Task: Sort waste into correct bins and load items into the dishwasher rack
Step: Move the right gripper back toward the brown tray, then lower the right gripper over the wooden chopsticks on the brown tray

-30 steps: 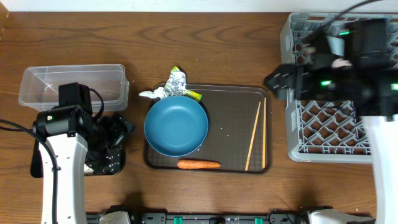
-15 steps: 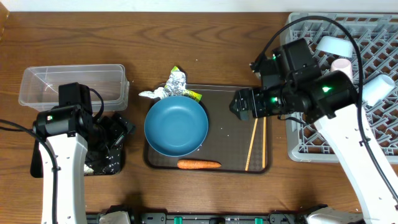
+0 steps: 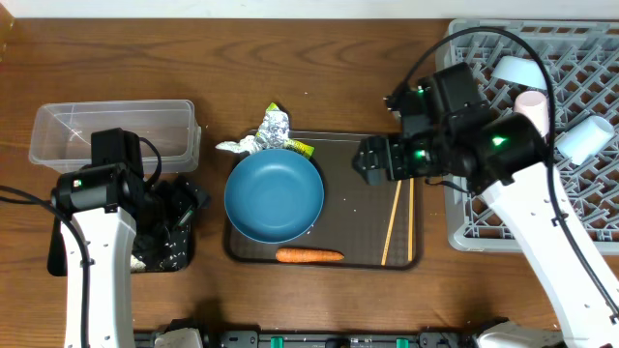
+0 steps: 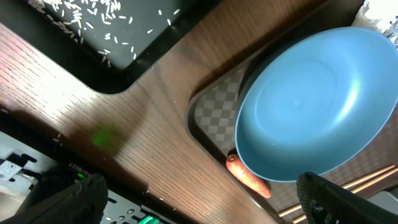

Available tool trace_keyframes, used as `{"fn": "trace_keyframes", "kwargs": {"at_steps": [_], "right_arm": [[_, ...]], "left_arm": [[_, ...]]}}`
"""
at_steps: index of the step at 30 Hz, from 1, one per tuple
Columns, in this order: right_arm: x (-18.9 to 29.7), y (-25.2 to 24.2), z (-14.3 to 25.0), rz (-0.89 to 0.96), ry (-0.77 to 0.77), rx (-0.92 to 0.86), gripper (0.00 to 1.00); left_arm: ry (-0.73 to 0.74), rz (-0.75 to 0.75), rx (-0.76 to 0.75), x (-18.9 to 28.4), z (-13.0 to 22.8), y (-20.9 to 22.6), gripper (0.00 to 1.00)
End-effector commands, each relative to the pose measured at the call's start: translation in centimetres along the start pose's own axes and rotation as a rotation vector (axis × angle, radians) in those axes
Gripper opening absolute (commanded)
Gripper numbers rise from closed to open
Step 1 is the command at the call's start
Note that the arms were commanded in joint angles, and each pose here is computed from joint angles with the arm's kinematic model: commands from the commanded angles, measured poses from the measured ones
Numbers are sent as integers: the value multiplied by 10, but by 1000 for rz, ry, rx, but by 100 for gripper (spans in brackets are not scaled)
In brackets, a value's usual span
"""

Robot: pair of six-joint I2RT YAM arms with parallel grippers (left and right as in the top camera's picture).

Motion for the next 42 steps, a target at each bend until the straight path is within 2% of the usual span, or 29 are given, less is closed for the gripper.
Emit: {"fn": "trace_keyframes", "kwargs": {"at_steps": [1, 11, 18, 31, 32, 33, 37, 42], "right_arm": [[-11, 14, 4, 2, 9, 37, 99], [-73, 28, 26, 163, 133, 50, 99], [-115, 42, 51, 168, 258, 50, 98], [-123, 73, 77, 159, 309, 154, 94], [-121, 67, 78, 200, 307, 157, 94], [-118, 55, 78, 272, 300, 140, 99], [-95, 2, 75, 575, 252, -25, 99], [-84, -33, 70, 598, 289, -152, 99]], "left_arm": [[-14, 0, -2, 3, -3, 0, 100], [-14, 0, -2, 3, -3, 0, 100], [-14, 0, -2, 3, -3, 0, 100], [-14, 0, -2, 3, -3, 0, 100], [-14, 0, -2, 3, -3, 0, 100], [-14, 0, -2, 3, -3, 0, 100], [-14, 0, -2, 3, -3, 0, 100], [-14, 0, -2, 3, -3, 0, 100]]}}
Point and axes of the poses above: each gripper's point midway between its finger pads, its own x axis back along the fingers, its own y axis along the line the jaws close on, z = x × y, the point moved 1 cm from there along x, back along the fingers, and after that the axes turned 6 degrees about x, right-handed, at the moved point
